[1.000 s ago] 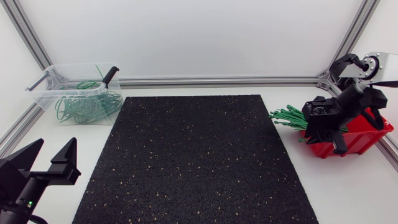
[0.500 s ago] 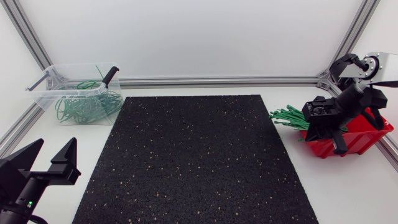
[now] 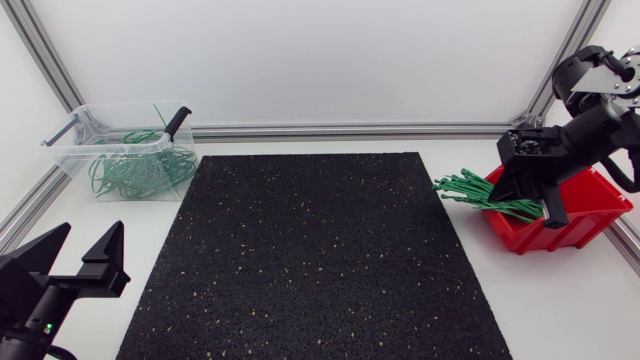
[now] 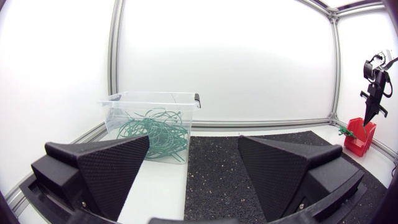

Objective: Take a green cable tie from the red box, thread the tail through the head to close it, then place it in the transparent bin on the left.

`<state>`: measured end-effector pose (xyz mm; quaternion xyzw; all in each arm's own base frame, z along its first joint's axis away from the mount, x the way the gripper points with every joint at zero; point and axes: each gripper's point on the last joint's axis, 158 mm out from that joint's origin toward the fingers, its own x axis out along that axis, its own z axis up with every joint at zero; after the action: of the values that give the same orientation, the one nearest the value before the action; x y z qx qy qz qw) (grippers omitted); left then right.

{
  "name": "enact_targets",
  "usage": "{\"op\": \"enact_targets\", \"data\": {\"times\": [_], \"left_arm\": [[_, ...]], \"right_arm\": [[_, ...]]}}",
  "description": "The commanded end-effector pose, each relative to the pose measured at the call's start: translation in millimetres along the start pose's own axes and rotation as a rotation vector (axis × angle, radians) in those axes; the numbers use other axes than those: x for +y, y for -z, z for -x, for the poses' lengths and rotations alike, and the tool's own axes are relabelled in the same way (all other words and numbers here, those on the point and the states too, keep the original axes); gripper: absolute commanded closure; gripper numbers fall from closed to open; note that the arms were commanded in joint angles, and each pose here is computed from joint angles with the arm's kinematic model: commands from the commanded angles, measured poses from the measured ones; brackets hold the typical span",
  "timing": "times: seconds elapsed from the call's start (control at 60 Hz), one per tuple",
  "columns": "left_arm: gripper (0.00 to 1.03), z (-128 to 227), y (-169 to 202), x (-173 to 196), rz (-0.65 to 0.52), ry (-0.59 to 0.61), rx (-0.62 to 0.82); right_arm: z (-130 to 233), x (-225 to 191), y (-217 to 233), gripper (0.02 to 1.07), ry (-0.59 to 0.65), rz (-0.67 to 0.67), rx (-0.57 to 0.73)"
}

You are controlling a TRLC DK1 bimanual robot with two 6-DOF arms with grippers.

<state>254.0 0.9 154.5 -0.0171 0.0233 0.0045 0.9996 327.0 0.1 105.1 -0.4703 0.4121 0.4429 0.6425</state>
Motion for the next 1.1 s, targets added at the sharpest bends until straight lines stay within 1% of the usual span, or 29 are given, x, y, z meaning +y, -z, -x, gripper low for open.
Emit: {"op": "enact_targets", "data": {"times": [0.0,0.117,0.233,0.283,0.3,0.533,0.633,0.683,0.8,0.9,1.083], "left_arm": [[0.04,-1,23,1,0.022,-0.005,0.051],[0.04,-1,23,0,0.021,-0.002,0.052],[0.04,-1,23,0,0.021,-0.003,0.052],[0.04,-1,23,1,0.022,-0.005,0.051],[0.04,-1,23,1,0.021,-0.005,0.053],[0.04,-1,23,0,0.02,-0.003,0.053],[0.04,-1,24,0,0.02,-0.003,0.055],[0.04,-1,23,0,0.02,-0.002,0.053],[0.04,-1,24,0,0.02,-0.002,0.055],[0.04,-1,24,0,0.02,-0.002,0.056],[0.04,-1,24,0,0.02,0.0,0.055]], "right_arm": [[24,-10,-17,1.01,0.039,-0.023,-0.047],[53,-15,-41,1.01,0.021,-0.078,-0.15],[82,-14,-62,1.01,-0.062,-0.157,-0.266],[87,-15,-66,1.01,-0.076,-0.183,-0.292],[92,-18,-70,1.01,-0.086,-0.217,-0.317],[105,-20,-98,1.01,-0.128,-0.352,-0.415],[117,-23,-111,1.01,-0.156,-0.435,-0.471],[117,-22,-115,1.01,-0.173,-0.46,-0.48],[104,-14,-121,1.01,-0.247,-0.513,-0.474],[101,-3,-131,1.01,-0.294,-0.522,-0.486],[89,20,-147,1.01,-0.384,-0.536,-0.464]]}}
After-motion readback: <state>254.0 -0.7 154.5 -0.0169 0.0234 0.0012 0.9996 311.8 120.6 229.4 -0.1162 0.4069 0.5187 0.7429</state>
